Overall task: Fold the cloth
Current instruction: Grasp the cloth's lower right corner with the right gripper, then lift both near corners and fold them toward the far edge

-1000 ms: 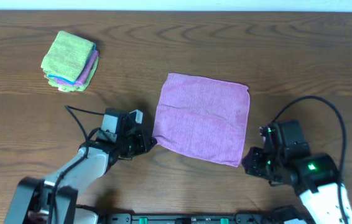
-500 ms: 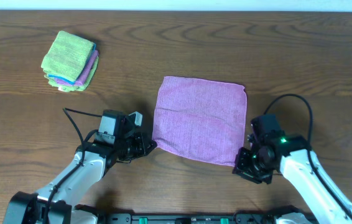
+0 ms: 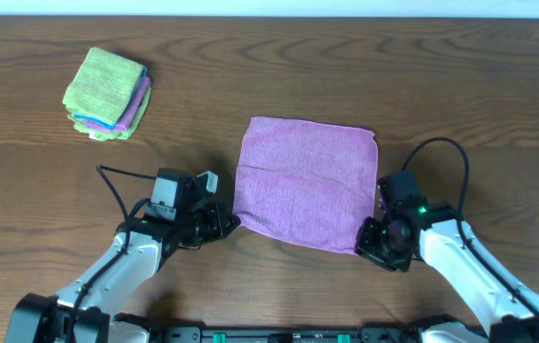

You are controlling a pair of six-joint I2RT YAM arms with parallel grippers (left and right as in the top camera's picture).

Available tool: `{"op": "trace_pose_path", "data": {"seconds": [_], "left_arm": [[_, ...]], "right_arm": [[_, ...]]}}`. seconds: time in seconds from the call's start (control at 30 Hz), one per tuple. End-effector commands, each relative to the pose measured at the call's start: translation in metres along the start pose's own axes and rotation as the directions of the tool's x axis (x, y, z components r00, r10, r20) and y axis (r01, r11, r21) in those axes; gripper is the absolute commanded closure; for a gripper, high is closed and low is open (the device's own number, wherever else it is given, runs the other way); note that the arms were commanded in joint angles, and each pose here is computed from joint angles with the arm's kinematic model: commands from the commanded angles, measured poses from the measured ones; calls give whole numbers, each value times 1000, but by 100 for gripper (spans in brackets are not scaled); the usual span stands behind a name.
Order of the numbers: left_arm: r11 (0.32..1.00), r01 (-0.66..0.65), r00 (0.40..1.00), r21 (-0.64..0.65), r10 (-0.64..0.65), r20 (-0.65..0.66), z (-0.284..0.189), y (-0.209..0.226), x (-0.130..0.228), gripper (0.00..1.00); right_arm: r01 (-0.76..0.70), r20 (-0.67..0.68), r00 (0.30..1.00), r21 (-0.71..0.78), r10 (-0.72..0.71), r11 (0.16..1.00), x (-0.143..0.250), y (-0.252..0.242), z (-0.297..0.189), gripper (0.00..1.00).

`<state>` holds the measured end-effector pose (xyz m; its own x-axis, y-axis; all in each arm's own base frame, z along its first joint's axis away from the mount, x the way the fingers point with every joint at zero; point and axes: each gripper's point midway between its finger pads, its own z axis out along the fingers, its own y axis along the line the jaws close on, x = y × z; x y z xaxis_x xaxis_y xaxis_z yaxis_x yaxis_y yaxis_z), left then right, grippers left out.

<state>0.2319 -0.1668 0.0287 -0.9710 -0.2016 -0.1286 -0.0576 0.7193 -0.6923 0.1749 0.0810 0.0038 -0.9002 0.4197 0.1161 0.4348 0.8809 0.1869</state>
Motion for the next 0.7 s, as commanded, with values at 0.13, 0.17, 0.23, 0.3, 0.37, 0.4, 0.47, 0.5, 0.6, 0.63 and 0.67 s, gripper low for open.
{"op": "trace_pose_path", "data": {"seconds": [0.13, 0.17, 0.23, 0.3, 0.37, 0.4, 0.47, 0.5, 0.6, 0.63, 0.67], "left_arm": [[1000, -16, 1000, 0, 16, 5, -1, 0, -1, 94], [1000, -16, 1000, 0, 16, 5, -1, 0, -1, 94], [1000, -16, 1000, 0, 16, 5, -1, 0, -1, 94], [1000, -16, 1000, 0, 16, 5, -1, 0, 0, 94], [1000, -17, 1000, 2, 17, 6, -2, 0, -1, 94], [1000, -19, 1000, 8, 19, 6, -2, -2, 0, 94], [999, -27, 1000, 19, 27, 12, -4, -5, -1, 94], [999, -35, 999, 26, 35, 20, -6, -8, -2, 94], [997, -65, 997, 48, 62, 53, -15, -18, -6, 94], [996, -74, 995, 54, 71, 64, -18, -21, -7, 94], [995, -85, 994, 60, 80, 77, -23, -25, -7, 94]], "right_arm": [[-31, -20, 999, 21, 32, 999, -2, -5, 12, 85], [-31, -17, 999, 17, 31, 999, -3, -4, 12, 92], [-28, -24, 999, -9, 28, 1000, -2, 1, 12, 98], [-27, -34, 999, -34, 25, 999, -1, 6, 11, 99], [-25, -35, 999, -40, 24, 999, -1, 7, 11, 99], [-26, -31, 999, -40, 25, 999, -3, 7, 10, 99], [-19, -18, 1000, -50, 18, 999, -7, 10, 7, 99], [-9, -8, 1000, -57, 8, 998, -11, 12, 3, 99], [7, 19, 1000, -76, -6, 997, -19, 17, -11, 98], [17, 30, 999, -82, -14, 996, -21, 19, -17, 98], [34, 50, 998, -90, -30, 995, -25, 22, -26, 98]]}}
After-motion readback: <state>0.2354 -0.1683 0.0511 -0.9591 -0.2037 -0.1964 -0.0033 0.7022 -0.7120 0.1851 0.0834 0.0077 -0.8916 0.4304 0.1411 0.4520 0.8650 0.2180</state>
